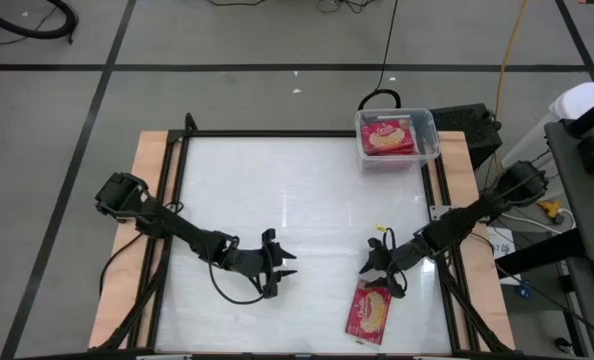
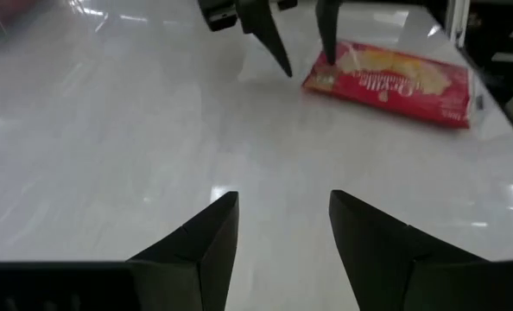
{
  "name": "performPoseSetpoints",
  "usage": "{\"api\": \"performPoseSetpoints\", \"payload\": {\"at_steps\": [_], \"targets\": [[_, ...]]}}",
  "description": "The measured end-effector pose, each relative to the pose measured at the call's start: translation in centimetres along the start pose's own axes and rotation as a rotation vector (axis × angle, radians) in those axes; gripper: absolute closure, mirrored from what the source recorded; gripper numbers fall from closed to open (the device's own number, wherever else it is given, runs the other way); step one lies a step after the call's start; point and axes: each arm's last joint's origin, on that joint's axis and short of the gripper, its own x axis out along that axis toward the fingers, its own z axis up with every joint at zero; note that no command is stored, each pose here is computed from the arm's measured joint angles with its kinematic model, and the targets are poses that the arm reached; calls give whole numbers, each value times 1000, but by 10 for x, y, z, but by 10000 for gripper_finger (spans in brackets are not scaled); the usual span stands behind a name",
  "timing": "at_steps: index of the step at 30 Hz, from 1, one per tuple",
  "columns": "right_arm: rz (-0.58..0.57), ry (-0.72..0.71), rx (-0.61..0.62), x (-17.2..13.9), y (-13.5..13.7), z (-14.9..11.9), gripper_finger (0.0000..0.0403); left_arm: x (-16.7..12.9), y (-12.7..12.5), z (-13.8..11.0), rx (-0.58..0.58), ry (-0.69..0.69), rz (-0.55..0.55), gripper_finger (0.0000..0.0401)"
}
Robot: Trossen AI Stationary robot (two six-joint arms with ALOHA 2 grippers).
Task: Sort popcorn bags into baskets
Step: Put the red popcorn bag into the transparent bin
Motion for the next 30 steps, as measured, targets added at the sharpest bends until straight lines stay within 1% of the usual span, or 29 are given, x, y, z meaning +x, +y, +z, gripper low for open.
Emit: {"api": "performPoseSetpoints", "payload": {"at_steps": [4, 7, 11, 14, 18, 19, 20, 23, 26, 30], "targets": [[20, 40, -5, 8, -1, -6, 202, 1, 2, 0, -2, 2, 6, 215], [32, 39, -11, 14, -2, -9, 206, 1, 3, 0, 4, 1, 9, 215], [25, 16, -66, 21, -3, -11, 230, 2, 4, 1, 16, -5, 12, 215], [9, 35, -85, 24, -5, -14, 273, 3, 8, 2, 14, -6, 24, 215], [-7, 45, -84, 27, -7, -17, 363, 5, 13, 4, 55, -7, 40, 215], [-5, 35, -84, 28, -7, -16, 382, 6, 15, 4, 67, -6, 45, 215], [-15, 19, -87, 28, -7, -15, 391, 6, 17, 5, 79, -6, 50, 215], [-67, -66, -92, 27, -7, -9, 391, 9, 26, 7, 112, -6, 76, 215], [-132, -147, -102, 25, -10, -1, 400, 12, 36, 10, 126, -19, 101, 215], [-254, -190, -93, 23, -19, 4, 402, 15, 50, 15, 109, -37, 135, 215]]}}
